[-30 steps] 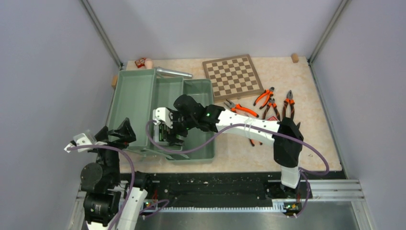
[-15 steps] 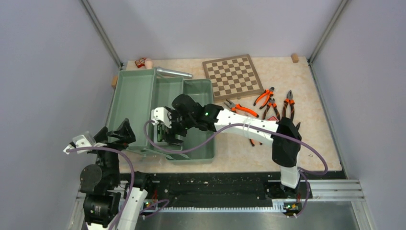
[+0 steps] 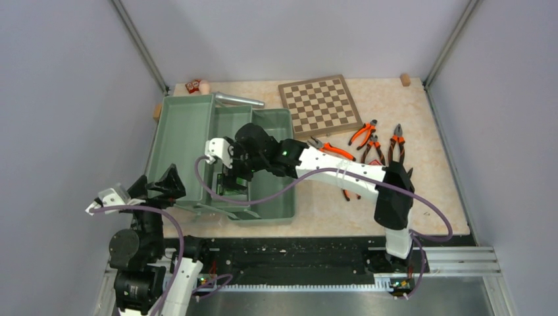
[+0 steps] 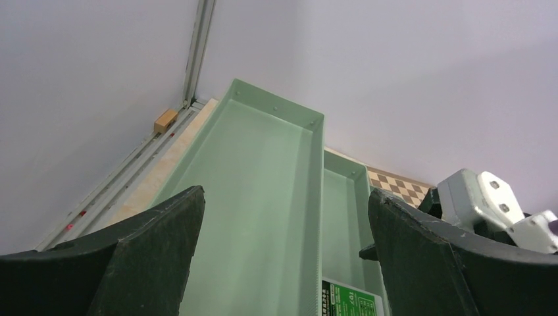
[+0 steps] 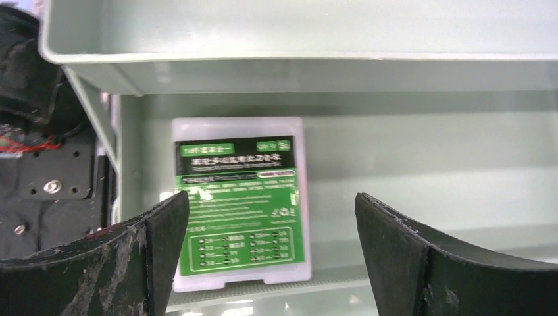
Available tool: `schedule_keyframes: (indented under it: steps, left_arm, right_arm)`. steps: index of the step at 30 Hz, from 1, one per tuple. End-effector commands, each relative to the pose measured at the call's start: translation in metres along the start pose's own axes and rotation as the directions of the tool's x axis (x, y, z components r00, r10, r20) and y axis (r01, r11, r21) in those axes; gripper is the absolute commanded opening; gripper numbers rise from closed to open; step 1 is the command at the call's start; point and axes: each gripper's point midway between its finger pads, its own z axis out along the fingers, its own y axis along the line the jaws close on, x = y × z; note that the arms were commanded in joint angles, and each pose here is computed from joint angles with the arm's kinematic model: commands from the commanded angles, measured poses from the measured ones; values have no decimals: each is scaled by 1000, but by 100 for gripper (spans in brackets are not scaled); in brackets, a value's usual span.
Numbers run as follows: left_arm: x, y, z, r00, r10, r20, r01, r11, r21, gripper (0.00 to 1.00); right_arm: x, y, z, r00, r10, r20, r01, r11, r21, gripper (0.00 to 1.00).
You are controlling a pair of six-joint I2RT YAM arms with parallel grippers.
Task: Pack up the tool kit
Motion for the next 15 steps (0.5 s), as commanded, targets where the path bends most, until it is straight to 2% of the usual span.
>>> schedule_keyframes:
  steps: [1, 4, 6, 10, 15]
  left_arm:
    - [-13, -3, -6, 999, -3, 34, 2, 1000, 17, 98]
    - [-15, -2, -7, 999, -6, 40, 5, 1000, 18, 98]
    - [-14, -2, -7, 999, -4, 40, 3, 1000, 16, 98]
    - [-9, -2, -4, 999, -6, 36, 5, 1000, 17, 98]
    - [2, -8, 3, 999, -24, 23, 23, 999, 46, 98]
  right_arm:
    - [-48, -33, -47, 993, 12, 116, -37, 976, 213, 95]
    - [-35, -59, -76, 991, 84, 105, -117, 926, 359, 96]
    - [-19, -80, -99, 984, 148, 100, -178, 867, 465, 96]
    - [26, -114, -164, 943, 299, 148, -322, 699, 638, 99]
    - [105, -124, -229, 857, 484, 176, -427, 479, 767, 99]
